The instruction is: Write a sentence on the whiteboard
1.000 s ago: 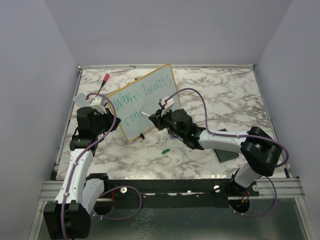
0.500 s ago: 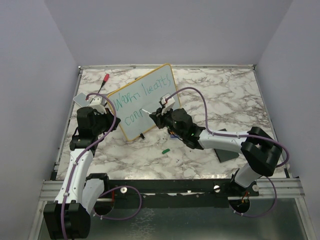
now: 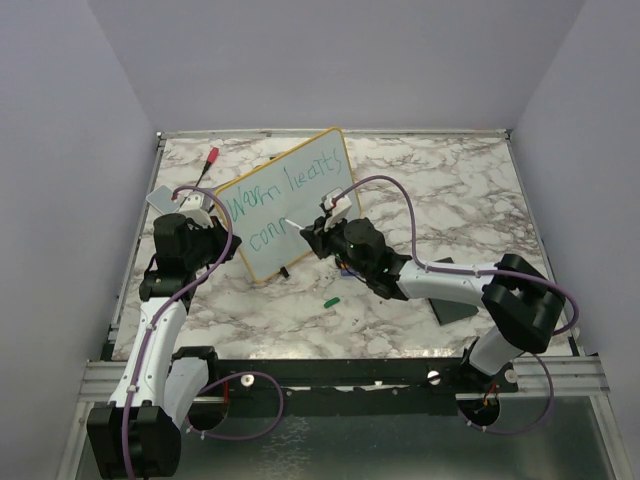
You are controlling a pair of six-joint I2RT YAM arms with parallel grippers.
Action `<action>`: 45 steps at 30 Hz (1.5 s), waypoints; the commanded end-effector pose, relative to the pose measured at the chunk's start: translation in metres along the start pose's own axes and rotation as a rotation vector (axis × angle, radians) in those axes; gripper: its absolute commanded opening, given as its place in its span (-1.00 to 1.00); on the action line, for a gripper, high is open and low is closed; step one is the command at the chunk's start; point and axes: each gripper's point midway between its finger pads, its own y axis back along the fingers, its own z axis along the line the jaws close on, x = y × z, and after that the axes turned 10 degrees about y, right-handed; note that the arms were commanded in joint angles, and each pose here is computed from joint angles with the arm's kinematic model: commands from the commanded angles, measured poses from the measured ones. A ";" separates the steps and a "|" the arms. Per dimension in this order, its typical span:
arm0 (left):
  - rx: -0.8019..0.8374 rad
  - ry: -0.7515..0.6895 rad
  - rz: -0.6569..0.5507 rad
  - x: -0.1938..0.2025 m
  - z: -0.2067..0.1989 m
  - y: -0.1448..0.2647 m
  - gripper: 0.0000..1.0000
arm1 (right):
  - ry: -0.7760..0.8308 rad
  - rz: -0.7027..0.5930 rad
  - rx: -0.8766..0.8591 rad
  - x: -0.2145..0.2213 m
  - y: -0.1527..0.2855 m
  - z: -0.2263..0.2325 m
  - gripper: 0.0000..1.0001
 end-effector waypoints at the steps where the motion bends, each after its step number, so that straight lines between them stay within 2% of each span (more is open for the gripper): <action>1: -0.007 -0.009 -0.021 -0.006 -0.001 0.002 -1.00 | -0.003 0.053 0.058 0.022 0.006 -0.014 -0.98; 18: -0.008 -0.008 -0.020 -0.006 0.000 0.001 -1.00 | -0.018 0.091 0.016 0.040 0.012 -0.006 -0.98; 28: -0.009 -0.008 -0.019 -0.006 0.000 0.001 -1.00 | -0.023 -0.010 0.047 -0.010 0.025 -0.016 -0.98; 35: -0.006 -0.008 -0.021 -0.006 -0.001 0.002 -1.00 | 0.011 0.000 0.073 -0.008 0.024 -0.025 -0.98; 45: -0.006 -0.008 -0.022 -0.006 -0.001 0.002 -1.00 | 0.028 0.001 0.013 -0.006 0.013 -0.014 -0.98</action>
